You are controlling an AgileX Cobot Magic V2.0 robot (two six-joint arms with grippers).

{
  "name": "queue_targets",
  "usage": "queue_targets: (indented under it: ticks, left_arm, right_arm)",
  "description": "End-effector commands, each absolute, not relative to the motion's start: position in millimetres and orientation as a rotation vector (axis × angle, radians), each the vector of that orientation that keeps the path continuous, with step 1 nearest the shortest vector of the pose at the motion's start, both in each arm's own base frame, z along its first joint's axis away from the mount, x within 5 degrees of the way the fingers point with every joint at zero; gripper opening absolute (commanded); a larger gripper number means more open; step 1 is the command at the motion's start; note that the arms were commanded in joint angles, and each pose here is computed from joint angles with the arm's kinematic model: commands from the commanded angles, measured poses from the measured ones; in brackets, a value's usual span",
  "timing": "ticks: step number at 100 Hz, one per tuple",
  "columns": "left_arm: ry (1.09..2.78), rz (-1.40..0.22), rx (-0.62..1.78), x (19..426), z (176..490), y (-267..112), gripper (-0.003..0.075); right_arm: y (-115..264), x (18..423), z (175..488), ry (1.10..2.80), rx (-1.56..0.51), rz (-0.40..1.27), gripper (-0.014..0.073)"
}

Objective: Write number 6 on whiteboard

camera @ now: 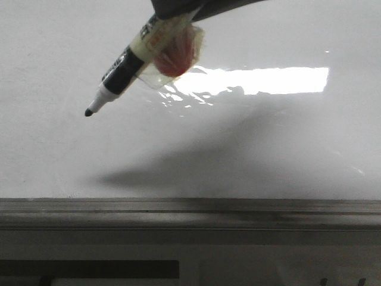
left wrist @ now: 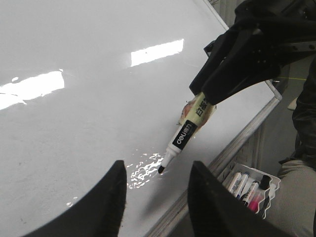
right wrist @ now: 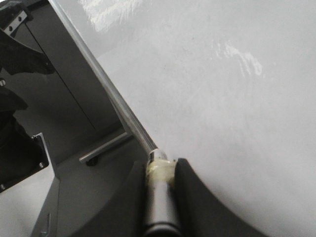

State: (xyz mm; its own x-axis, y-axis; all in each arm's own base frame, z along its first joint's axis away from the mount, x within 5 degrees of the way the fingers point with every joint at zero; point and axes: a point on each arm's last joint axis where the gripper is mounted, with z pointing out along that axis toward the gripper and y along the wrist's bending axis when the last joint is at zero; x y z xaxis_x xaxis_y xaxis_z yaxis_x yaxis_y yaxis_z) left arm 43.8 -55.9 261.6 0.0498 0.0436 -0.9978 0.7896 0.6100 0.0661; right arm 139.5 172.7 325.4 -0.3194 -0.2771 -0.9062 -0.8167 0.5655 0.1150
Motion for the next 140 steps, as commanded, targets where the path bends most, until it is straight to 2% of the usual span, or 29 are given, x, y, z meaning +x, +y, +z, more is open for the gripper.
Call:
queue_targets:
  ticks: [1, 16, 48, 79, 104, 123, 140]
  left_arm:
    - [1.346, -0.7, 0.731, 42.1, 275.9, -56.7, 0.0269]
    - [1.346, -0.7, 0.731, 42.1, 275.9, -56.7, 0.0269]
    - [1.346, -0.7, 0.731, 42.1, 275.9, -56.7, 0.0269]
    - [1.346, -0.7, 0.731, 42.1, 275.9, -56.7, 0.0239]
    - [1.346, -0.7, 0.731, 42.1, 275.9, -56.7, 0.0211]
    - [1.347, -0.702, 0.73, 42.1, 275.9, -56.7, 0.0207]
    - [1.347, -0.702, 0.73, 42.1, 275.9, -56.7, 0.0207]
  right_arm:
    - [167.2, 139.5, 347.4, 1.78, -0.795, 0.686, -0.0064]
    - [157.8, 136.0, 355.1, 1.752, -0.73, 0.654, -0.0064]
    - [153.4, 132.8, 361.3, 1.701, -0.739, 0.627, -0.0064]
    - [146.9, 148.4, 369.1, 1.623, -0.624, 0.612, -0.0064]
    - [151.8, 167.3, 362.6, 1.634, -0.572, 0.595, -0.0064]
    - [142.1, 176.4, 368.3, 1.606, -0.51, 0.561, -0.0064]
    - [143.7, 184.1, 354.9, 1.713, -0.502, 0.549, -0.0064]
